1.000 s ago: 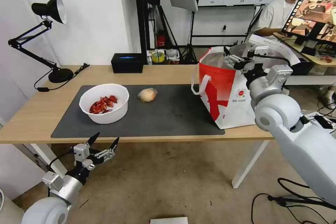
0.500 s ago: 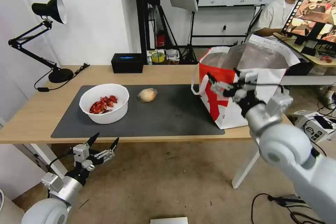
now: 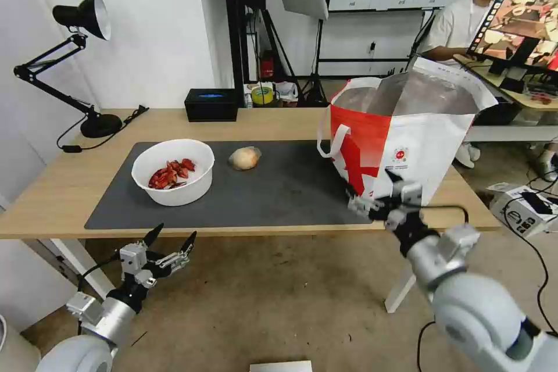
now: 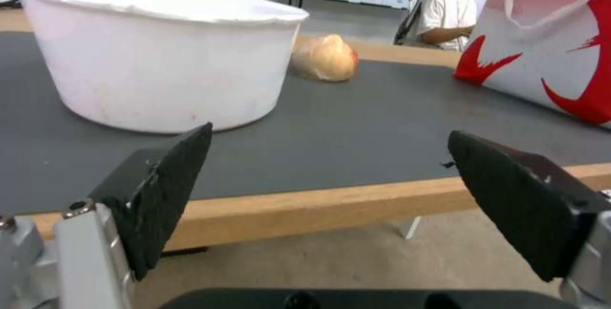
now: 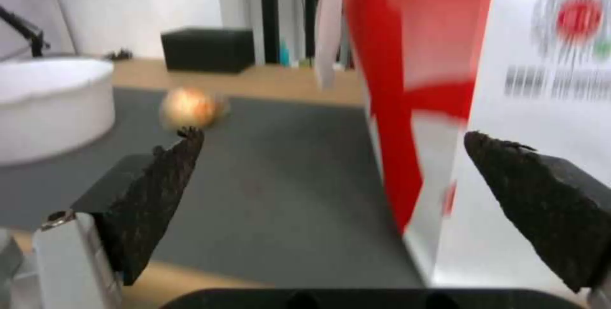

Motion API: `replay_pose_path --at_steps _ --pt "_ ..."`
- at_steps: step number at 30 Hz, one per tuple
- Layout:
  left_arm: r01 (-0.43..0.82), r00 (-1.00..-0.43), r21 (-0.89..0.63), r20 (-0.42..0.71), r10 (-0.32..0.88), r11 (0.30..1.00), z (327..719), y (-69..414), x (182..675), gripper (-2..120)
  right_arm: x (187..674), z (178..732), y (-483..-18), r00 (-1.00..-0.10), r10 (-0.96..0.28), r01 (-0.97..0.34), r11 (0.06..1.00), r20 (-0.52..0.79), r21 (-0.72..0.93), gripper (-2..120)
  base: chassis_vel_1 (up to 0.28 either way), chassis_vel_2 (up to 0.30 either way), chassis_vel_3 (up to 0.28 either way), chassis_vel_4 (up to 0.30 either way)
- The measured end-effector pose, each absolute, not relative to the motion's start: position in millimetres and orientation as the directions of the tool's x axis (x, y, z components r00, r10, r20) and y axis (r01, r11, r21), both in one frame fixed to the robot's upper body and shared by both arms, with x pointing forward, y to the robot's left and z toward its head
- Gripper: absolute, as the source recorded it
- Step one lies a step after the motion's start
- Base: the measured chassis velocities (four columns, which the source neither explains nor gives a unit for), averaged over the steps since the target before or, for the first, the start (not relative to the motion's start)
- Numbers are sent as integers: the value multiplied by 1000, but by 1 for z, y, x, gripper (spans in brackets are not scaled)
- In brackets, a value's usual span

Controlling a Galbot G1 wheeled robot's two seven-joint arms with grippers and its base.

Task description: Pick up the trash from the table and place it into the takeout bag.

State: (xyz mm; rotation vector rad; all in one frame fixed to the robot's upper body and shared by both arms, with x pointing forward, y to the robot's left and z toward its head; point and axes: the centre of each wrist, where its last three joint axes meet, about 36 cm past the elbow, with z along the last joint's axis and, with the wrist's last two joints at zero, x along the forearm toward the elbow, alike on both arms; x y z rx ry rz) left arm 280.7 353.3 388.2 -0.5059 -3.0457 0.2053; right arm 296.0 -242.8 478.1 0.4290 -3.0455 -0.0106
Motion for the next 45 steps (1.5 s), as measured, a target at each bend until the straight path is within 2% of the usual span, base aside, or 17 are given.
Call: replay_pose_path --at_steps 5,13,45 --pt "325 -942 -131 39 332 937 387 359 278 100 269 444 -228 -956 -271 -269 963 110 34 100 0 0 0 0" --pt "322 -943 -127 46 330 938 387 363 274 100 259 421 -218 -955 -270 -267 963 123 44 100 0 0 0 0" --pt "316 -945 -124 51 324 941 380 369 275 100 293 403 -213 -955 -269 -265 963 121 49 100 0 0 0 0"
